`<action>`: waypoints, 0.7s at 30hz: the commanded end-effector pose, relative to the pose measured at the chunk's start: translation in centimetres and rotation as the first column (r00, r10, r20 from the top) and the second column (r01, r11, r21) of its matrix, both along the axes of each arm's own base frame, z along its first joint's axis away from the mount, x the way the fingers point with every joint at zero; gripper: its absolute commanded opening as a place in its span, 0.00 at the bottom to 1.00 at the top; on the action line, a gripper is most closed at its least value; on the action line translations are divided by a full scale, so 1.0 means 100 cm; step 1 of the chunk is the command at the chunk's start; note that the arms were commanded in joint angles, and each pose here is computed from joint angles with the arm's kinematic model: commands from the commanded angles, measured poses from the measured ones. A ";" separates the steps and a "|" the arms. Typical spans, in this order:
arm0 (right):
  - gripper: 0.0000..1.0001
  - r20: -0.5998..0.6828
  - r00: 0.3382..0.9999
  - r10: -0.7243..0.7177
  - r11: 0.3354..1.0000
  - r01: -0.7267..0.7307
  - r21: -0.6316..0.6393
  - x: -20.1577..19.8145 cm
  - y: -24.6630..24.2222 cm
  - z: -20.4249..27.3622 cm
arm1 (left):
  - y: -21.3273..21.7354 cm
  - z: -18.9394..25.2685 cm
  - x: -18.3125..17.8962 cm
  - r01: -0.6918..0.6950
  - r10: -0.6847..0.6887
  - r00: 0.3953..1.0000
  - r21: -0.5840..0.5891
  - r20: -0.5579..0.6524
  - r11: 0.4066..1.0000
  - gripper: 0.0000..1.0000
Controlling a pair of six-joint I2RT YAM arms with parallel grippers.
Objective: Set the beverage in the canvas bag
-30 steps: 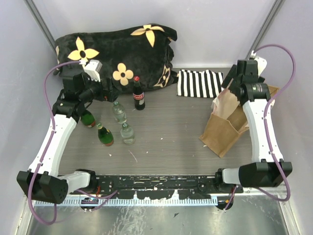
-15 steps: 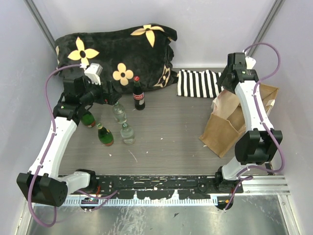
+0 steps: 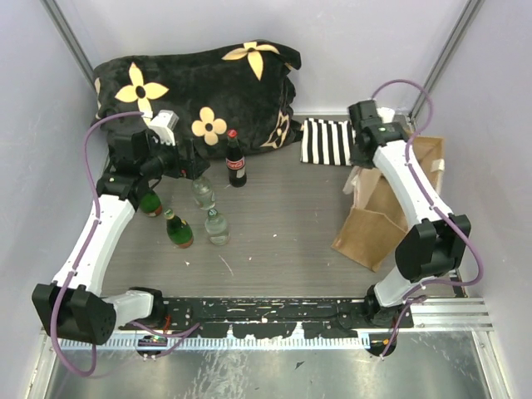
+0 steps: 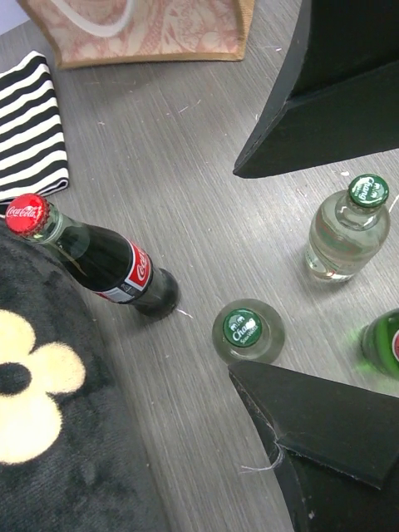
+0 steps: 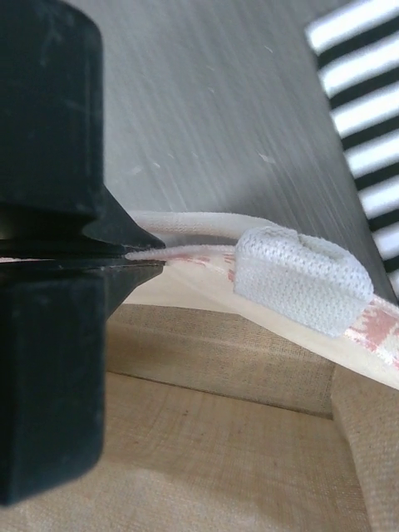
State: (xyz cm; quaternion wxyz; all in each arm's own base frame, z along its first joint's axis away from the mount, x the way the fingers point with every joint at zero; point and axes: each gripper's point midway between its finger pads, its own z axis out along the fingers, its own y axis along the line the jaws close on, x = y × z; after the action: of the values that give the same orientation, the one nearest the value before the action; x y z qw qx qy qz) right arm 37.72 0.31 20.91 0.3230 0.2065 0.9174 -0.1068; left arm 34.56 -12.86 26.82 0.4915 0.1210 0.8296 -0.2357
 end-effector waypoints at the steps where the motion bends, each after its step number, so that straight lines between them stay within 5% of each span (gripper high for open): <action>1: 0.01 0.034 0.992 0.119 0.993 -0.119 0.021 -0.022 0.062 0.020 | -0.011 0.013 0.009 0.035 -0.034 0.999 -0.033 0.033 0.999 0.98; 21: 0.01 0.045 0.879 0.475 0.866 -0.476 0.153 -0.041 0.283 0.010 | -0.036 0.011 0.019 0.099 -0.098 0.995 -0.048 0.018 0.994 0.98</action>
State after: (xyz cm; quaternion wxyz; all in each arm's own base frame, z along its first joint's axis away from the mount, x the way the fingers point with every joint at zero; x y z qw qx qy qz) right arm 34.01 25.50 20.81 0.3205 0.0174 0.9469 0.0184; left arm 35.87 -16.07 26.19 0.4682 0.1473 0.8277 -0.2720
